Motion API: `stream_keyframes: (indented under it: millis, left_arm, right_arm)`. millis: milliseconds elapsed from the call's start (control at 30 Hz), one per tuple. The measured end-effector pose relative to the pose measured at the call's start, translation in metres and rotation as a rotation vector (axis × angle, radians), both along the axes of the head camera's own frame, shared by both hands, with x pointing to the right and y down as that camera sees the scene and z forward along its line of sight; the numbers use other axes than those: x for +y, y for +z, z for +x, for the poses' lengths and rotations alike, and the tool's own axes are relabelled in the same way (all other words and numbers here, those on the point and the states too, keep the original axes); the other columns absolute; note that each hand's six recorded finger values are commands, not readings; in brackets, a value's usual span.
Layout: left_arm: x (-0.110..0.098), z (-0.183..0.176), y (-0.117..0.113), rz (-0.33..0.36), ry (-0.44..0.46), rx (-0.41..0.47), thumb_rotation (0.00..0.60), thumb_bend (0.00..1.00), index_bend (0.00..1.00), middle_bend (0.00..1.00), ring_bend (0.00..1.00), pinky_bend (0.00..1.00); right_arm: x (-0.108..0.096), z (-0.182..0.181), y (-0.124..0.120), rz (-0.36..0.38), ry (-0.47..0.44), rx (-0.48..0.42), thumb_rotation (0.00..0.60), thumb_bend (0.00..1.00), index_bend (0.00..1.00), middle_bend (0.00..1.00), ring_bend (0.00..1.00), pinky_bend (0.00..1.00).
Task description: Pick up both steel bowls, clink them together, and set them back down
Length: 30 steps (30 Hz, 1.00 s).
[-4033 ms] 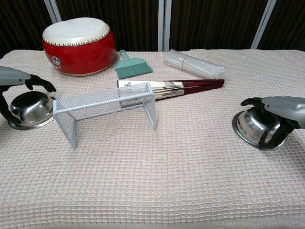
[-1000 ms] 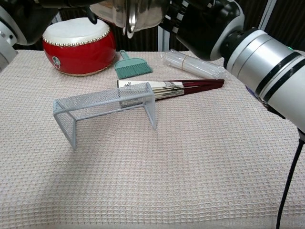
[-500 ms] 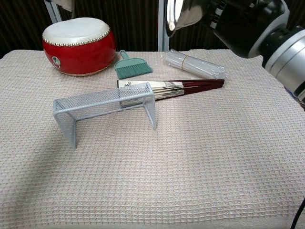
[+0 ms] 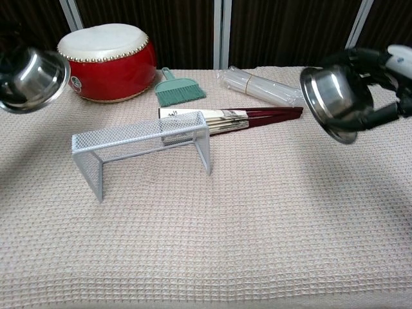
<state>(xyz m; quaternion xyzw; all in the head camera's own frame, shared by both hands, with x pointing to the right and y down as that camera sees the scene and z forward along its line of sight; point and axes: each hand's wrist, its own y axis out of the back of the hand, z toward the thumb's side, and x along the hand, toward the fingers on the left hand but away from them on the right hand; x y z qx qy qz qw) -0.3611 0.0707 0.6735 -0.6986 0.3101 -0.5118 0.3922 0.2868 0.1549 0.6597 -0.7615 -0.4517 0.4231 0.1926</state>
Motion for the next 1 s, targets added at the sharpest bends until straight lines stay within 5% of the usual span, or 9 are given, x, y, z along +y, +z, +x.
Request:
stream_keyframes:
  millis: [133, 333, 433, 533, 600, 1000]
  left_arm:
    - [0.001, -0.004, 0.013, -0.034, 0.072, -0.130, 0.600, 0.15, 0.42, 0.45, 0.41, 0.57]
    - [0.004, -0.007, 0.032, -0.104, 0.135, -0.260, 0.600, 0.14, 0.31, 0.33, 0.32, 0.48]
    - [0.008, -0.007, 0.039, -0.145, 0.143, -0.274, 0.600, 0.10, 0.07, 0.11, 0.15, 0.33]
    - [0.010, -0.006, 0.042, -0.174, 0.140, -0.264, 0.600, 0.06, 0.00, 0.01, 0.08, 0.26]
    - [0.008, -0.004, 0.040, -0.162, 0.130, -0.241, 0.600, 0.04, 0.00, 0.00, 0.05, 0.22]
    - [0.004, -0.005, 0.002, 0.020, 0.039, -0.101, 0.600, 0.05, 0.00, 0.00, 0.02, 0.18]
  right_arm:
    - [0.029, 0.024, 0.013, -0.089, -0.012, 0.170, 0.600, 0.31, 0.36, 0.42, 0.33, 0.41]
    - [0.046, 0.031, 0.024, -0.190, -0.044, 0.242, 0.600, 0.31, 0.31, 0.36, 0.30, 0.38]
    - [0.045, 0.030, 0.026, -0.203, -0.053, 0.244, 0.600, 0.23, 0.12, 0.23, 0.17, 0.26]
    - [0.044, 0.027, 0.026, -0.212, -0.069, 0.241, 0.600, 0.12, 0.00, 0.05, 0.02, 0.09]
    - [0.042, 0.026, 0.025, -0.201, -0.071, 0.235, 0.600, 0.06, 0.00, 0.00, 0.00, 0.00]
    - [0.034, 0.041, 0.004, -0.098, -0.005, 0.201, 0.600, 0.01, 0.00, 0.00, 0.00, 0.00]
